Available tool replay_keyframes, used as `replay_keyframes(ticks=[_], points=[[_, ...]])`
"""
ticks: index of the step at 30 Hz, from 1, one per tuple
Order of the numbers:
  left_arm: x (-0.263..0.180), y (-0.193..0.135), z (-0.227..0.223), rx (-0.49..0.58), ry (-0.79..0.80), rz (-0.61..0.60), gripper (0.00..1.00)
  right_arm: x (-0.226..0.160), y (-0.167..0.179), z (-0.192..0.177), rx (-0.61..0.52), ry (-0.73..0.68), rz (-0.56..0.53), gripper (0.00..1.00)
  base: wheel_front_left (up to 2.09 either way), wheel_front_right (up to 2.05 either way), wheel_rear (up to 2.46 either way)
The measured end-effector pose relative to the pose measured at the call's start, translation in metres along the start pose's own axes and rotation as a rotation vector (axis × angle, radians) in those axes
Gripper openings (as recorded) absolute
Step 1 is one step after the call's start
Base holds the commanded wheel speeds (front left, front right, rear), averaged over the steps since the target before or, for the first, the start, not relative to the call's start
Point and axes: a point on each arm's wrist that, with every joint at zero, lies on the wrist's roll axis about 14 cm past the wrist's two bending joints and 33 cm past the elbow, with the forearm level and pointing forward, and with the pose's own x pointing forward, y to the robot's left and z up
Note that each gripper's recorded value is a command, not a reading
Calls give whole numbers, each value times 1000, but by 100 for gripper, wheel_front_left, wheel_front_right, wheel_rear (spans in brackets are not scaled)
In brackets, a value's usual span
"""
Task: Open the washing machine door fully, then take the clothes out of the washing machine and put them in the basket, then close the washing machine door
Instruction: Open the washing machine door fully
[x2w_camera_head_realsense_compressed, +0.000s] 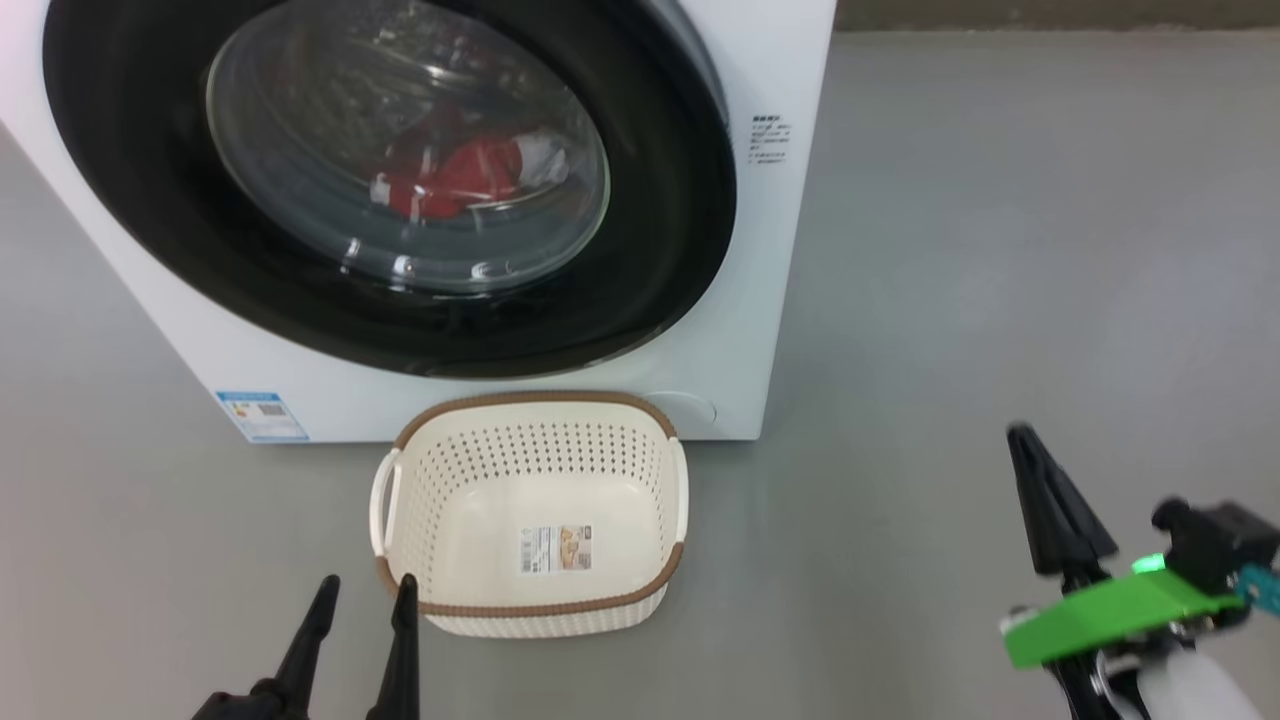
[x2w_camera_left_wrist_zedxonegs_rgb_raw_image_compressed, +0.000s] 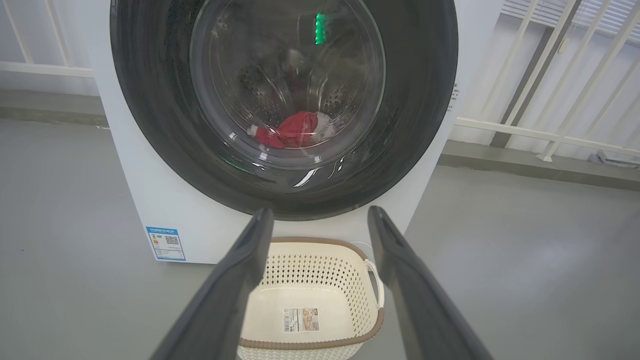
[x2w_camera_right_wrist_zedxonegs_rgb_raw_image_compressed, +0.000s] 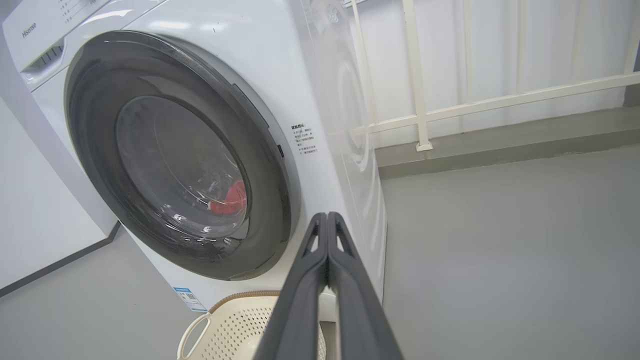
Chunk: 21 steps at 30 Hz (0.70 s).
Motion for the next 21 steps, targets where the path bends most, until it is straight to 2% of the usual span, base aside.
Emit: replay_keyframes(ticks=[7, 21], points=[[6, 1, -3, -15, 8, 12, 100, 48, 37, 15, 32, -45, 114, 0, 0, 0, 0], [23, 8, -7, -29, 17, 39, 100, 126, 75, 35, 124, -97, 225, 0, 0, 0, 0]])
